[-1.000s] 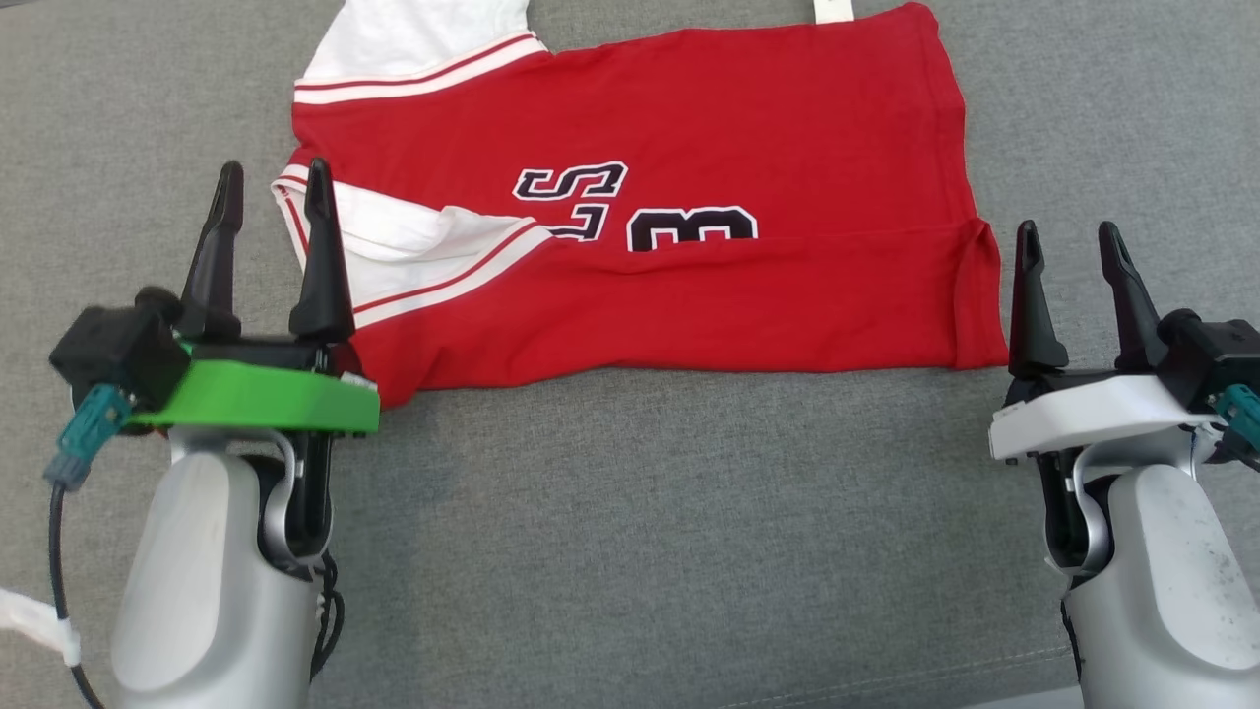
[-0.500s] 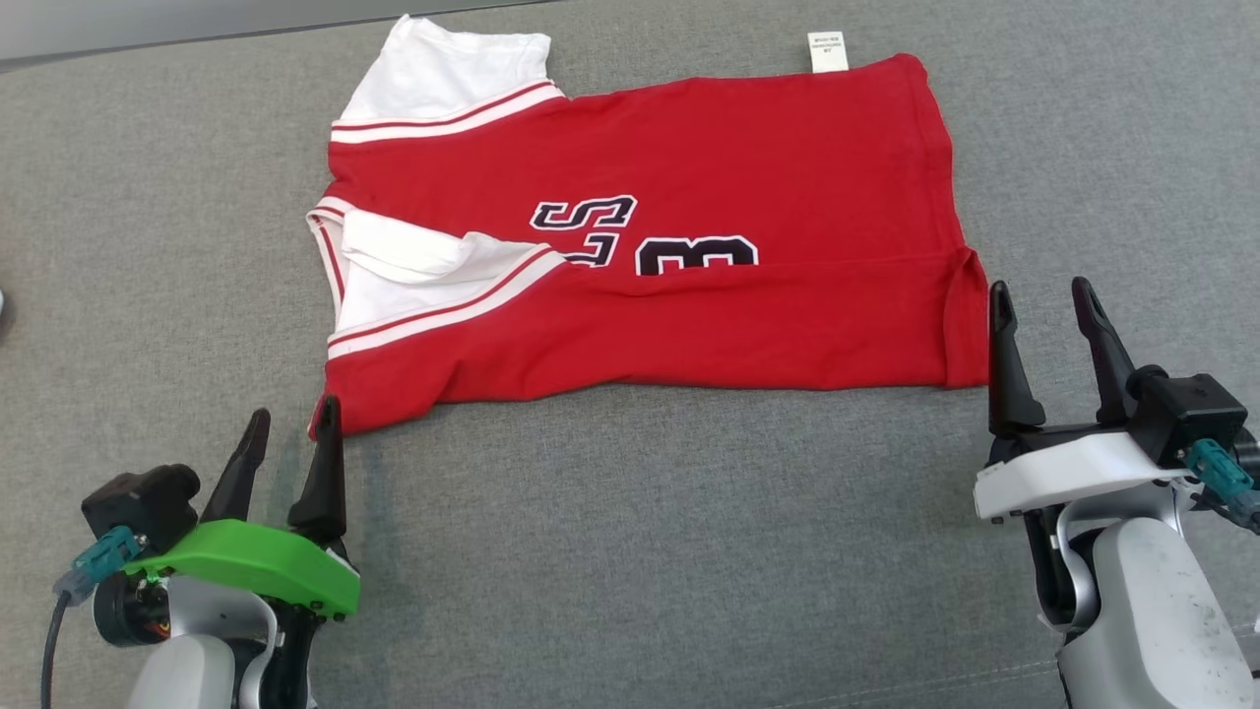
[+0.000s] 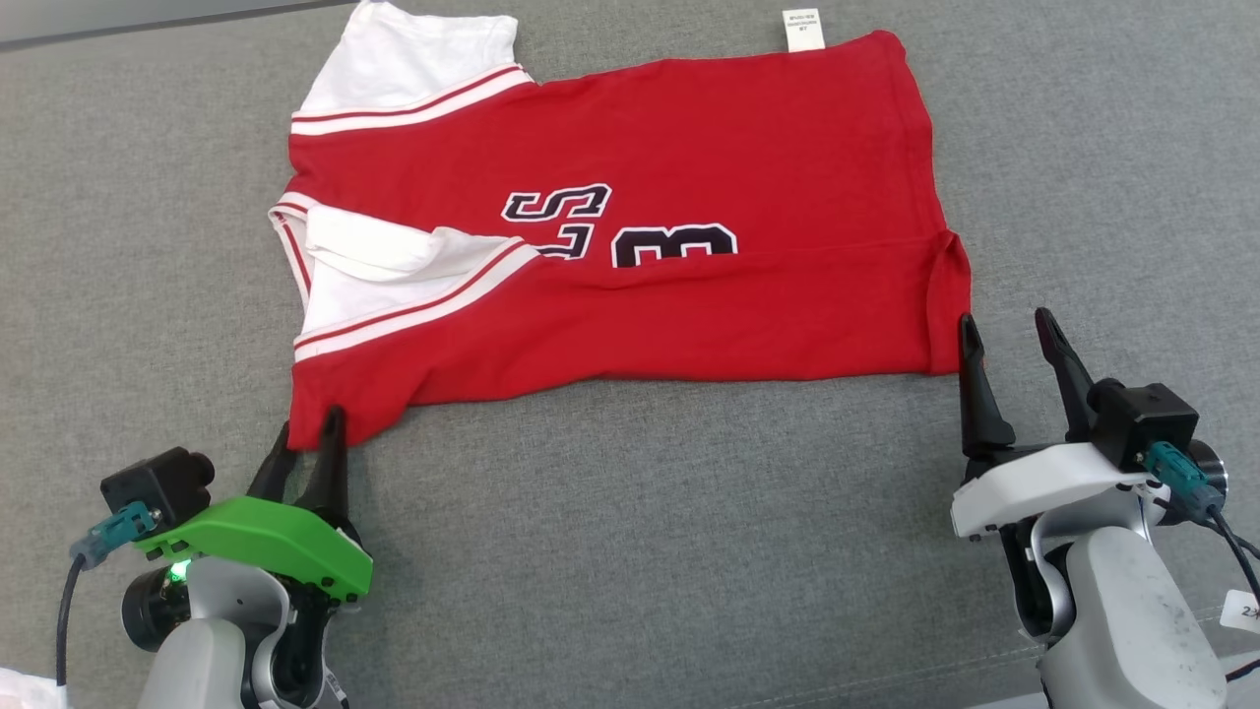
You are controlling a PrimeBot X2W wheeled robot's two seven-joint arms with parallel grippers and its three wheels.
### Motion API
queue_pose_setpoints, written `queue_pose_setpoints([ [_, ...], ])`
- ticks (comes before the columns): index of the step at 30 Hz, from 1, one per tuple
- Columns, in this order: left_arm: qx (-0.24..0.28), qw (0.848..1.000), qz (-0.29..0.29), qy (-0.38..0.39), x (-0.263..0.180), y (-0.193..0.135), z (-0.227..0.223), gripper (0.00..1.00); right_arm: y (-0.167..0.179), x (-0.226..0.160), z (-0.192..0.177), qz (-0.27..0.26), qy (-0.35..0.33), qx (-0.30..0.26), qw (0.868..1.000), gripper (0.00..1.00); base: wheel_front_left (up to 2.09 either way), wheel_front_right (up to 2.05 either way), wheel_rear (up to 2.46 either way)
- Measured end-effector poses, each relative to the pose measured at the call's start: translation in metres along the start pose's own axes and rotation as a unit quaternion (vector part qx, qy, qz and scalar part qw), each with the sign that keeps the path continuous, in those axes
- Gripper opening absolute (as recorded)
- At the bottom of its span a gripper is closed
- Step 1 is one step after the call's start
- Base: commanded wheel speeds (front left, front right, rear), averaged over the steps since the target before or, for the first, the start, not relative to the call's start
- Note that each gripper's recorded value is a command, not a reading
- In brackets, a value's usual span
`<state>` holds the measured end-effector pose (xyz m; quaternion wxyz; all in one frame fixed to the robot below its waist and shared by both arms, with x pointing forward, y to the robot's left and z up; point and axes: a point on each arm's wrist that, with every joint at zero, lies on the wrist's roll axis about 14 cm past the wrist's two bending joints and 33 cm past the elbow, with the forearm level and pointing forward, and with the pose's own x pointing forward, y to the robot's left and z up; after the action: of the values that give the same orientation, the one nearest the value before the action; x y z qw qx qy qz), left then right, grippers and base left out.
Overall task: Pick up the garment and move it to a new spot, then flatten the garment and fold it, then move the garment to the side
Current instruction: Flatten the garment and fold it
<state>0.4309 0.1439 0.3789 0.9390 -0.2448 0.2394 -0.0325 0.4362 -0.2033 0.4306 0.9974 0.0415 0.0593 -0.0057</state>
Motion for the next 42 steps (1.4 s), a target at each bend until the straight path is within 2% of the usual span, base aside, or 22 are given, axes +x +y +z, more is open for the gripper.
queue_pose_setpoints([
  [15, 0.000, 0.999, -0.012, -0.034, -0.003, -0.006, 0.013, 0.00, 0.014, 0.013, -0.057, 0.019, 0.113, -0.002, 0.993, 1.00, 0.00, 0.00, 0.00],
  [18, 0.001, 0.999, -0.015, -0.048, -0.006, -0.008, 0.020, 0.00, 0.013, 0.014, -0.058, 0.015, 0.117, 0.002, 0.993, 0.40, 0.00, 0.00, 0.00],
  [19, 0.002, 0.999, -0.016, -0.052, -0.007, -0.008, 0.022, 0.00, 0.012, 0.013, -0.058, 0.013, 0.117, 0.004, 0.993, 0.34, 0.00, 0.00, 0.00],
  [21, 0.003, 0.998, -0.018, -0.060, -0.010, -0.009, 0.026, 0.00, 0.012, 0.012, -0.057, 0.010, 0.118, 0.008, 0.993, 0.01, 0.00, 0.00, 0.00],
  [26, 0.008, 0.996, -0.033, -0.087, -0.019, -0.018, 0.039, 0.00, 0.009, 0.010, -0.048, 0.004, 0.106, 0.017, 0.994, 0.00, 0.00, 0.00, 0.00],
  [36, 0.026, 0.989, -0.063, -0.133, -0.061, -0.041, 0.063, 0.00, 0.012, -0.011, 0.001, 0.014, 0.048, 0.010, 0.999, 0.00, 0.00, 0.00, 0.00],
  [42, 0.008, 0.996, -0.032, -0.087, -0.085, -0.029, 0.031, 0.00, 0.009, -0.049, -0.004, 0.010, 0.081, 0.003, 0.997, 0.00, 0.00, 0.00, 0.00],
])
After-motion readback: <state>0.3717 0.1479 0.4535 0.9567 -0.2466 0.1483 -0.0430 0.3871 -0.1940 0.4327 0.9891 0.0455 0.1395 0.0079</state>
